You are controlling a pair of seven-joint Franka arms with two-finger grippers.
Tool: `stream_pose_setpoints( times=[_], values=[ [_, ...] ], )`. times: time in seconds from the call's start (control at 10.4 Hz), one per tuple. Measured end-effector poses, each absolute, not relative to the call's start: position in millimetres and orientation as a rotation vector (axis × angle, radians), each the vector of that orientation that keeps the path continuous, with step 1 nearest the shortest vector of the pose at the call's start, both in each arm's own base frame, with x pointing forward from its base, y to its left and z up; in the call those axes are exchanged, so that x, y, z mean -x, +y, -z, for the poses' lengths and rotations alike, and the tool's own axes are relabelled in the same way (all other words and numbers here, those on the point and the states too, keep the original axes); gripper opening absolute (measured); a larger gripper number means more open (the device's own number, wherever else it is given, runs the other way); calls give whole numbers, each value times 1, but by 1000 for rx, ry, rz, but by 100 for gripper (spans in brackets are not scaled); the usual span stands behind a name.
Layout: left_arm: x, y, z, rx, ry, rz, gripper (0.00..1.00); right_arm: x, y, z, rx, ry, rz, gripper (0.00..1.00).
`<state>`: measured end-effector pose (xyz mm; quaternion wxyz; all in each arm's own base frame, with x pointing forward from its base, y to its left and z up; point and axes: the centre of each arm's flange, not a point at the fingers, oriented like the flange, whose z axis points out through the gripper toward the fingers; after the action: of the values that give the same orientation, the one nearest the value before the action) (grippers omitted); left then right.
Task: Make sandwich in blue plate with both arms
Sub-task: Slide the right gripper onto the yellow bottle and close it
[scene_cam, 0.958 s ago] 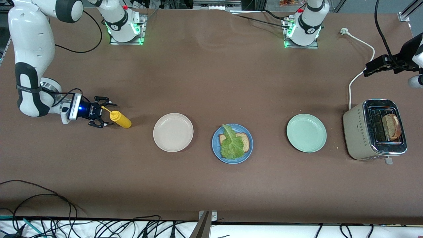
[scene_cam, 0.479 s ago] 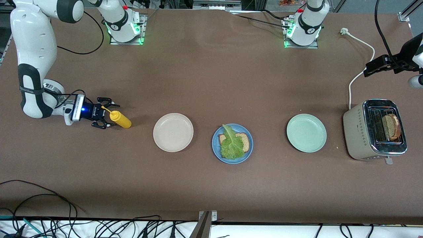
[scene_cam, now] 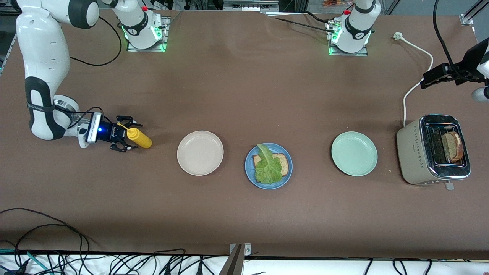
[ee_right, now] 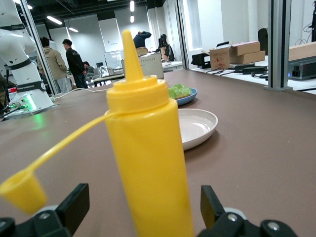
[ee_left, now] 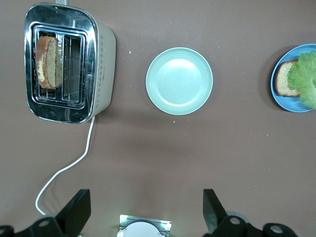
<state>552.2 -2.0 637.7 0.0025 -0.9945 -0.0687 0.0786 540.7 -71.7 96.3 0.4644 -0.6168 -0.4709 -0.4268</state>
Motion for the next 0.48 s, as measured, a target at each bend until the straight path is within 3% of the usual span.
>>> stream_pose_setpoints(
  times=[0.38, 0.48],
  values=[
    [-552, -2, -638, 3119, -215, -247, 100, -547, -59, -91, 1498, -1143, 1068, 96],
    [-552, -2, -638, 3119, -216, -247, 100, -550, -59, -92, 1495, -1151, 1071, 80]
  ],
)
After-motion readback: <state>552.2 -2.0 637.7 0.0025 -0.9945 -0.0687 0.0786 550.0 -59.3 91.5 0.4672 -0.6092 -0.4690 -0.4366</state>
